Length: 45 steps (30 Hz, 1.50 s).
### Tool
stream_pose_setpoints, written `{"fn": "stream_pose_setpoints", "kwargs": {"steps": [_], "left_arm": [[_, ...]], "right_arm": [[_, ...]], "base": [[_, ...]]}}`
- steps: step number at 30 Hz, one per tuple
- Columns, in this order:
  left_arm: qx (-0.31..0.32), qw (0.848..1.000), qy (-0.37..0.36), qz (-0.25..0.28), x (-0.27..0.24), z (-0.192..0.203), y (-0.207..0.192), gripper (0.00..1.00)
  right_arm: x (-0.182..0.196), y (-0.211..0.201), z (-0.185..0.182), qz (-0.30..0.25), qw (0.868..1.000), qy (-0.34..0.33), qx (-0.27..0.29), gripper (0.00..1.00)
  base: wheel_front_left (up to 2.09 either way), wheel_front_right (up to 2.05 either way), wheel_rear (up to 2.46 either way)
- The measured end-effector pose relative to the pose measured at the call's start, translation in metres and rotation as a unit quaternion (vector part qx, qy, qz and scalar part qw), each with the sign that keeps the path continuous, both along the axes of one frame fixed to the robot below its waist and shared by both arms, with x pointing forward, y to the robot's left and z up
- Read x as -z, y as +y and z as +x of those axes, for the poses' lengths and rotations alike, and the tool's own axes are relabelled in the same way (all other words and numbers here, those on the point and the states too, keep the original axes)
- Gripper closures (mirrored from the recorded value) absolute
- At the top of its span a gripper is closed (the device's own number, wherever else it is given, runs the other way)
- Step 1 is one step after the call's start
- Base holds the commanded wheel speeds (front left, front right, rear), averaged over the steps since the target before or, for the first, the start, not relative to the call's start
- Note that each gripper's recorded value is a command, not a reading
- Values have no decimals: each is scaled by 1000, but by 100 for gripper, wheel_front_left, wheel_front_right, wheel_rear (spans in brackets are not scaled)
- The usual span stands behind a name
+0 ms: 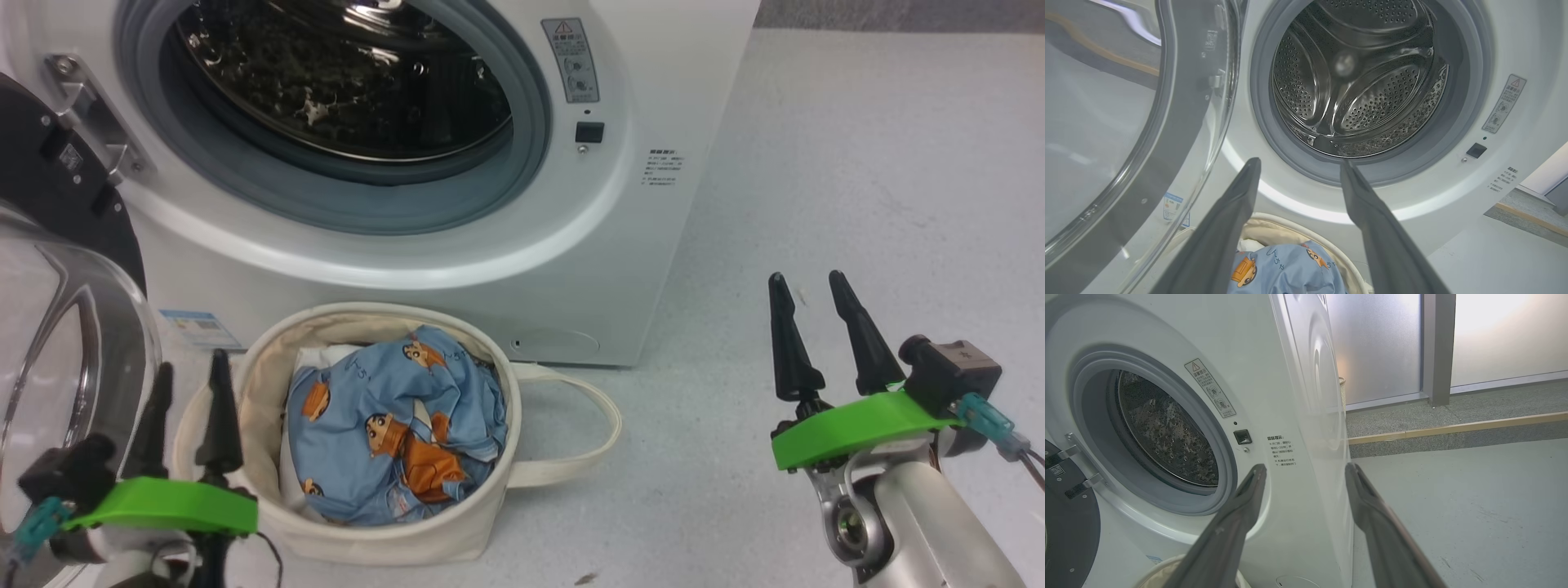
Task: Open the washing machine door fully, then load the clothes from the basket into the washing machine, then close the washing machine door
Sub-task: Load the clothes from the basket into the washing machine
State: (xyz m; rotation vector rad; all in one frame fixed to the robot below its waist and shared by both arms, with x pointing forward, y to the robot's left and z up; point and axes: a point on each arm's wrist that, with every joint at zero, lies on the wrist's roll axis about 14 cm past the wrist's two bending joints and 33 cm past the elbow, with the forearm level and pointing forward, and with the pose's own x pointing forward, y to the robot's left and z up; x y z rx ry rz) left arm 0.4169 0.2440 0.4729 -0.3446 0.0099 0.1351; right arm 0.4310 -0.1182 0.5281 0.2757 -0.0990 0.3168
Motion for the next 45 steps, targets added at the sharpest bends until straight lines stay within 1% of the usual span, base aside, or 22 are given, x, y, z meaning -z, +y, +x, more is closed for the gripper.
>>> {"fn": "stream_pose_setpoints", "kwargs": {"steps": [3,7,9,12,19,25,29,33,34,35,37,40,41,45], "left_arm": [[9,1000,13,-8,10,1,-10,0],[28,998,26,-44,22,10,-31,0],[44,998,26,-43,22,18,-42,0],[53,997,35,-34,28,31,-46,0],[79,992,91,-26,66,54,-66,0],[91,987,130,-34,95,78,-78,0],[122,976,178,-19,129,82,-94,0],[154,958,243,10,172,77,-103,0],[154,953,259,12,182,75,-102,0],[143,948,283,0,198,77,-99,0],[132,946,296,-12,209,83,-97,0],[138,939,314,-6,223,90,-99,0],[138,939,314,-6,223,90,-99,0],[153,916,372,4,253,80,-99,0]], "right_arm": [[5,1,2,0,1000,7,-2,0],[10,3,8,-1,1000,11,-6,0],[11,3,13,-2,1000,10,-7,0],[12,6,21,-1,1000,9,-11,0],[35,10,34,-5,999,32,-19,0],[48,6,54,-10,999,39,-17,0],[63,1,66,-23,998,48,-18,0],[70,-8,83,-24,999,45,-7,0],[71,-13,88,-28,999,41,-2,0],[77,-23,97,-42,998,39,5,0],[88,-28,101,-52,998,45,8,0],[105,-31,104,-59,997,58,8,0],[105,-31,104,-59,997,58,8,0],[123,-37,109,-68,995,69,11,0]], "base": [[0,0,0],[0,0,0],[0,0,0],[0,0,0],[0,0,0],[0,0,0],[0,0,0],[0,0,0],[0,0,0],[0,0,0],[0,0,0],[0,0,0],[0,0,0],[0,0,0]]}}
